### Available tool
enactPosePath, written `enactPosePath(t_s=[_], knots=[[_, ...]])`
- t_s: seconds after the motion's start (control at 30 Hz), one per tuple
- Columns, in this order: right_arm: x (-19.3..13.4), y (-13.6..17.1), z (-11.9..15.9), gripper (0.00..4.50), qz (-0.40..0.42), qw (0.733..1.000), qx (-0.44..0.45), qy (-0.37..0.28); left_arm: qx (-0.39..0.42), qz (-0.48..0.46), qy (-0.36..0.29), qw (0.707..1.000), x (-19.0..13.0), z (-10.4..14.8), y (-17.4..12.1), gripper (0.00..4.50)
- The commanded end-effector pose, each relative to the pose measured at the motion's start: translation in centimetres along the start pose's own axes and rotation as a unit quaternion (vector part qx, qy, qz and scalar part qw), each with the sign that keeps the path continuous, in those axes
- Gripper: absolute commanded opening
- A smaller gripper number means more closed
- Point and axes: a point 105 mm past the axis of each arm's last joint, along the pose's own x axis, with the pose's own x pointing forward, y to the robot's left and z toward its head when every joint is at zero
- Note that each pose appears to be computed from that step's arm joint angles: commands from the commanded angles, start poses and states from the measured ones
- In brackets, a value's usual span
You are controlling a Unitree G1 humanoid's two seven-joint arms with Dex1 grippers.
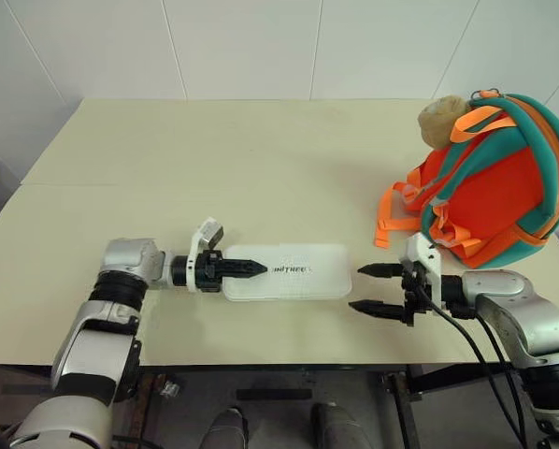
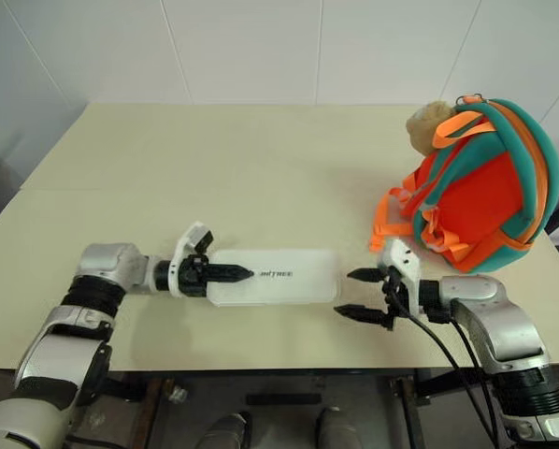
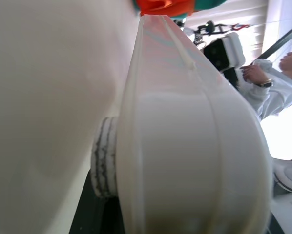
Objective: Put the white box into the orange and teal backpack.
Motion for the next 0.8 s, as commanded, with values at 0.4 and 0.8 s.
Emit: enactPosePath(t_s=[0.4, 0.8], knots=[[-8.9, -8.9, 6.1, 4.50, -0.419, 0.899, -0.027, -0.121, 0.208, 0.066, -0.053, 0.975, -4.3, 2.0, -1.6, 1.18], [-3.5, -13.9, 8.1, 4.50, -0.465, 0.869, 0.001, -0.170, 0.266, 0.016, -0.084, 0.960, -3.8, 2.8, -4.1, 1.18]])
